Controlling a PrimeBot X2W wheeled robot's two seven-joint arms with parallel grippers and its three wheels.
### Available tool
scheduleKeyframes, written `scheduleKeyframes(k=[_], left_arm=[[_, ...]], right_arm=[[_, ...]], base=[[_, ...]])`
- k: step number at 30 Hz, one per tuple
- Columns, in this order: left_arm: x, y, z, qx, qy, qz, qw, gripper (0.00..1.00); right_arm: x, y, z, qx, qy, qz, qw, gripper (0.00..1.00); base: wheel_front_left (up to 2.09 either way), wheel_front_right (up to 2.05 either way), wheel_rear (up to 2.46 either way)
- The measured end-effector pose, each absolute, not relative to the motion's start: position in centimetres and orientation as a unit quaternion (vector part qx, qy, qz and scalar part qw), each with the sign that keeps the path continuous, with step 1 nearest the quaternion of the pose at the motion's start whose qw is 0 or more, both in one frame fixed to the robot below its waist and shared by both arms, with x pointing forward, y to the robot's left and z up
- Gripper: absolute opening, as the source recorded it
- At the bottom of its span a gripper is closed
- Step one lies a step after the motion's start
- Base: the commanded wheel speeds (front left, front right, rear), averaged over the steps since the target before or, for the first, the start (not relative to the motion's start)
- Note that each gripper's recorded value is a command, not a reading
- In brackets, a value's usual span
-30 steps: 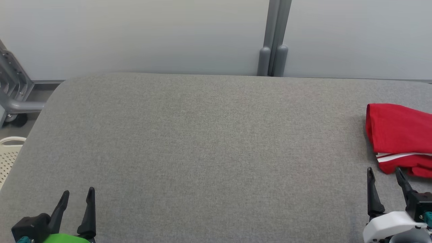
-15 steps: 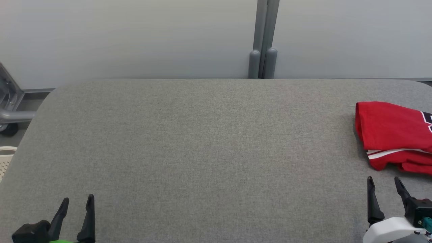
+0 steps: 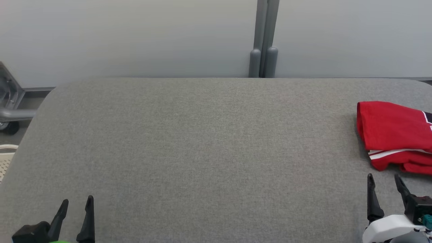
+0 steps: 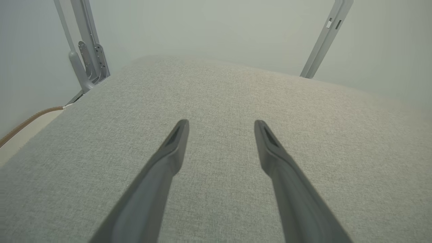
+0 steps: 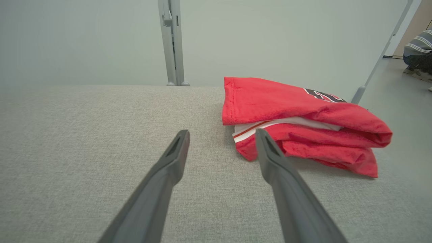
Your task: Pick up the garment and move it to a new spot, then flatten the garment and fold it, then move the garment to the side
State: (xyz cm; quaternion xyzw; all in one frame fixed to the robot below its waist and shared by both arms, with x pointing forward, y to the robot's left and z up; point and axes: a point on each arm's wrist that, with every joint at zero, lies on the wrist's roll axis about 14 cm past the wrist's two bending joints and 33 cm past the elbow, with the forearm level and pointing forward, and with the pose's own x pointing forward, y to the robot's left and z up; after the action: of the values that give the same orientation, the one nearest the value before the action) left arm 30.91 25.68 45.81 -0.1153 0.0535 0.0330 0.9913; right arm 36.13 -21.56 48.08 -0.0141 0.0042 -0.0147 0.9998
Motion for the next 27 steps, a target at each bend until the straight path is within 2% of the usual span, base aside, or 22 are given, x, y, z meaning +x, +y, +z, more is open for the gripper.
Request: scheduleKeyframes(k=[7,8,14,27], left_arm=[[29.8,26.7,46.2,-0.114,0.044,0.049,0.991,1.0],[29.7,26.6,46.1,-0.116,0.045,0.049,0.991,0.0],[29.3,25.1,44.0,-0.15,0.076,0.052,0.984,0.0],[30.1,25.2,43.9,-0.243,0.08,0.077,0.963,0.0]], right_arm=[[36.8,-18.3,48.6,-0.005,-0.005,0.032,0.999,1.0],[36.7,-18.1,48.5,-0.003,-0.003,0.034,0.999,0.0],[35.6,-17.9,45.7,0.021,0.047,0.027,0.998,0.0],[36.0,-18.5,45.9,0.143,0.05,-0.003,0.988,0.0]], base=[[0.0,0.0,0.0],[0.0,0.0,0.0],[0.0,0.0,0.0],[0.0,0.0,0.0]])
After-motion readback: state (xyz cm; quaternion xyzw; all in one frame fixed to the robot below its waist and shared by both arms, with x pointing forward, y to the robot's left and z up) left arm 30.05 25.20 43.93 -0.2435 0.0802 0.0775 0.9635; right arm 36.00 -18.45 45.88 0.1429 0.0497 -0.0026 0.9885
